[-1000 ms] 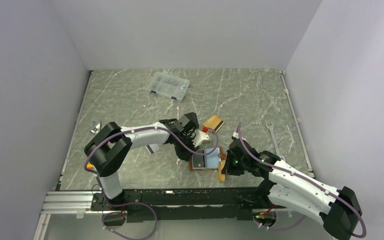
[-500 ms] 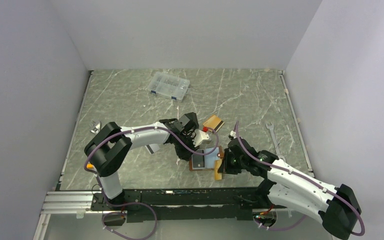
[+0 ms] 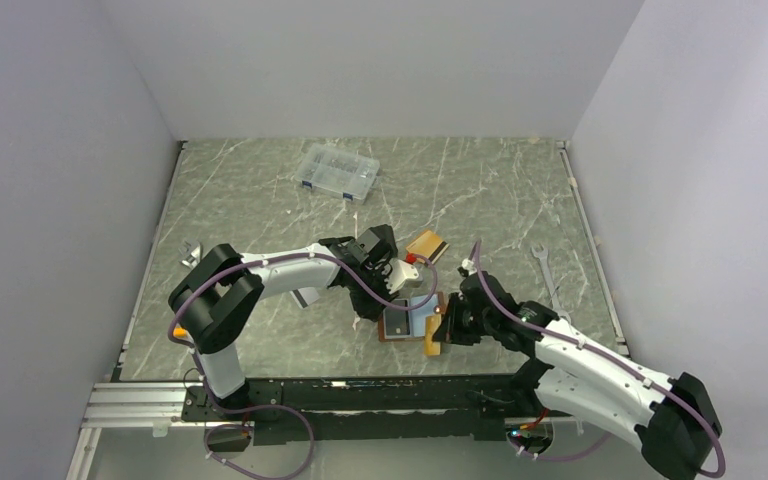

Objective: Put the credit cards into the card holder
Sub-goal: Turn over the card slot in the card holder.

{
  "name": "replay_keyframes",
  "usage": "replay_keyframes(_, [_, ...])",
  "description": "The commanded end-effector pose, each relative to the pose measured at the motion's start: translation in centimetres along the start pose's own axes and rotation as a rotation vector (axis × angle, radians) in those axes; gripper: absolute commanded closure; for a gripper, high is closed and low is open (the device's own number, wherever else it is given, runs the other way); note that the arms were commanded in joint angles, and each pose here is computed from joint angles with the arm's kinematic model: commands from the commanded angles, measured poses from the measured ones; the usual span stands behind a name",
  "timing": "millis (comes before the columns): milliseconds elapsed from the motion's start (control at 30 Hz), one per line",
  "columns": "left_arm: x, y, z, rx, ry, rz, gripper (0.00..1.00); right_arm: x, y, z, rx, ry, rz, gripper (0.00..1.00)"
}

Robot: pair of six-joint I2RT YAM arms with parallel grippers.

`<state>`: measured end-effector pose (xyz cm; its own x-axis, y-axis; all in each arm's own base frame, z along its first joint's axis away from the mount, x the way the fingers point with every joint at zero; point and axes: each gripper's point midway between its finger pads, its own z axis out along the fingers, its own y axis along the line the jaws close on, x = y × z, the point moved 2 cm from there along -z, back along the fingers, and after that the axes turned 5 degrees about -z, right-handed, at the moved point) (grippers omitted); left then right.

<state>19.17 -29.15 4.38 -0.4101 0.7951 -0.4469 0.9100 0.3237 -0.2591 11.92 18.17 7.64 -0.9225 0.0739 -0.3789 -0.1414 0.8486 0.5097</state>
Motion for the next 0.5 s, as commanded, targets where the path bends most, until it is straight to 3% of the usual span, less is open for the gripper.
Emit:
replay_keyframes(0, [-1.9,-0.2,-1.4,-0.01,-0.053,0.047,0.81,0.0,-1.2,-1.4,0.073,-0.015,0.027,1.0])
replay_keyframes(467, [-2.1,-0.4,-1.4,0.0,-0.051,0.046,0.82,0.5,-2.1,-1.7,0.112,-0.012,0.044,1.0])
